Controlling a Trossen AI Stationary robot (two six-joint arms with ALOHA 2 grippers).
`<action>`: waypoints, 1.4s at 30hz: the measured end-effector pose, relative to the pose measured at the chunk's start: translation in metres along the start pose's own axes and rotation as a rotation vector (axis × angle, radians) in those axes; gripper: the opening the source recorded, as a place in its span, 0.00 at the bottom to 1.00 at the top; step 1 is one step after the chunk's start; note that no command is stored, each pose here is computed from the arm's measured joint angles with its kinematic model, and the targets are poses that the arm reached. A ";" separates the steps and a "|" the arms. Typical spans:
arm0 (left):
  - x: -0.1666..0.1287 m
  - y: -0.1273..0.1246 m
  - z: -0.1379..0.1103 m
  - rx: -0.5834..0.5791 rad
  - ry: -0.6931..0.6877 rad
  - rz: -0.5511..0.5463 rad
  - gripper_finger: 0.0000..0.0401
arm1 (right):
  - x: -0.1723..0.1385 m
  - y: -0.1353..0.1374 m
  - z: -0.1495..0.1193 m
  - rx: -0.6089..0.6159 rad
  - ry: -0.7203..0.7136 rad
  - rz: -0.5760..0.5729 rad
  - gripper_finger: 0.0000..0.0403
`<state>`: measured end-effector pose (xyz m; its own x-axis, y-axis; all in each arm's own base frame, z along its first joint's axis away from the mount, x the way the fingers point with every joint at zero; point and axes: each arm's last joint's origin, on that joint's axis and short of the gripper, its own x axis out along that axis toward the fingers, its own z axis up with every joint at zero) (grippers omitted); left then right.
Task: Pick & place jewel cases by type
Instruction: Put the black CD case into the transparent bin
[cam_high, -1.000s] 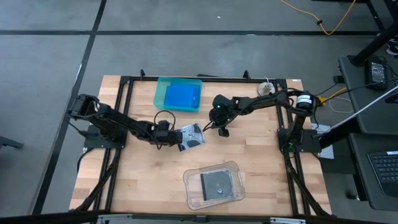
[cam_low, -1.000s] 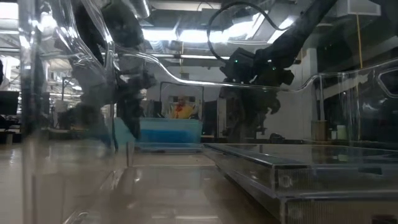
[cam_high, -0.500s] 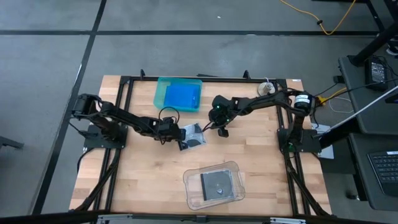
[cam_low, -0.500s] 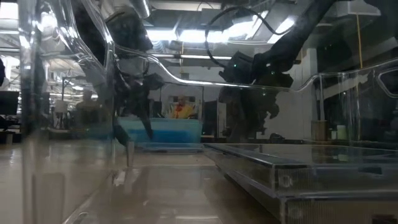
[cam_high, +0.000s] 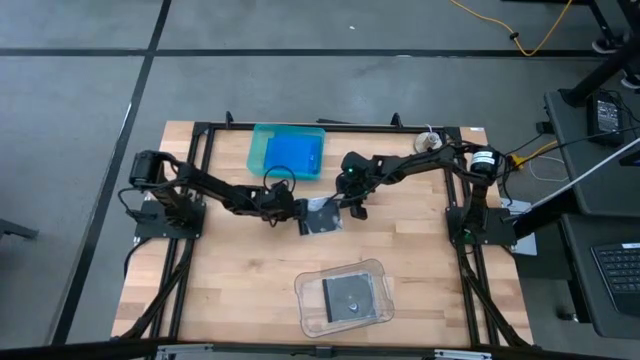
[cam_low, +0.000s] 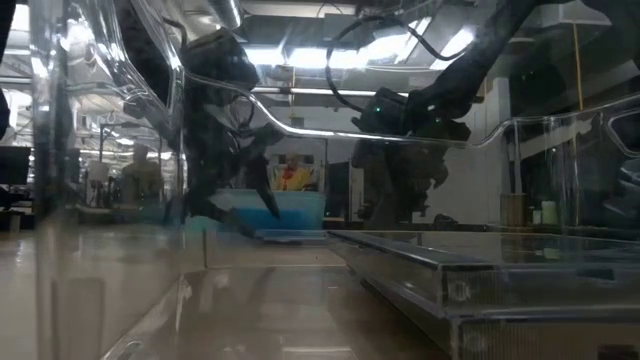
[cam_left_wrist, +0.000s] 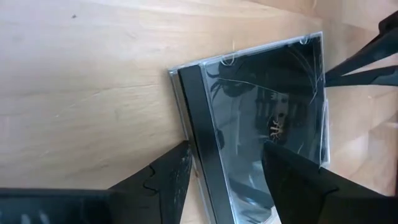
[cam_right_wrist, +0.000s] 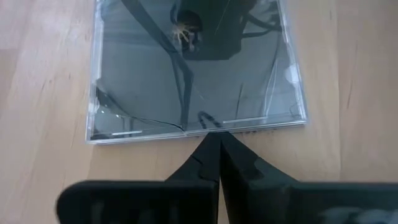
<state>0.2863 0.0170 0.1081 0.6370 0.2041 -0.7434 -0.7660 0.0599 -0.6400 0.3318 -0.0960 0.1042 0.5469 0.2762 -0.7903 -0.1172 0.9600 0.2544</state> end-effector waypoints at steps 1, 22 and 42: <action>0.000 0.000 0.001 -0.003 -0.005 0.000 0.47 | 0.000 0.000 0.000 0.001 0.000 0.003 0.01; -0.035 -0.035 0.019 0.144 -0.162 -0.134 0.47 | 0.001 0.000 -0.001 -0.005 0.001 0.003 0.01; -0.021 -0.055 0.019 0.153 0.020 -0.217 0.47 | 0.001 0.000 0.002 -0.014 -0.021 0.000 0.01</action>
<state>0.3130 0.0279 0.1625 0.7880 0.1512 -0.5968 -0.6147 0.2480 -0.7488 0.3341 -0.0962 0.1041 0.5639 0.2750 -0.7787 -0.1288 0.9607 0.2460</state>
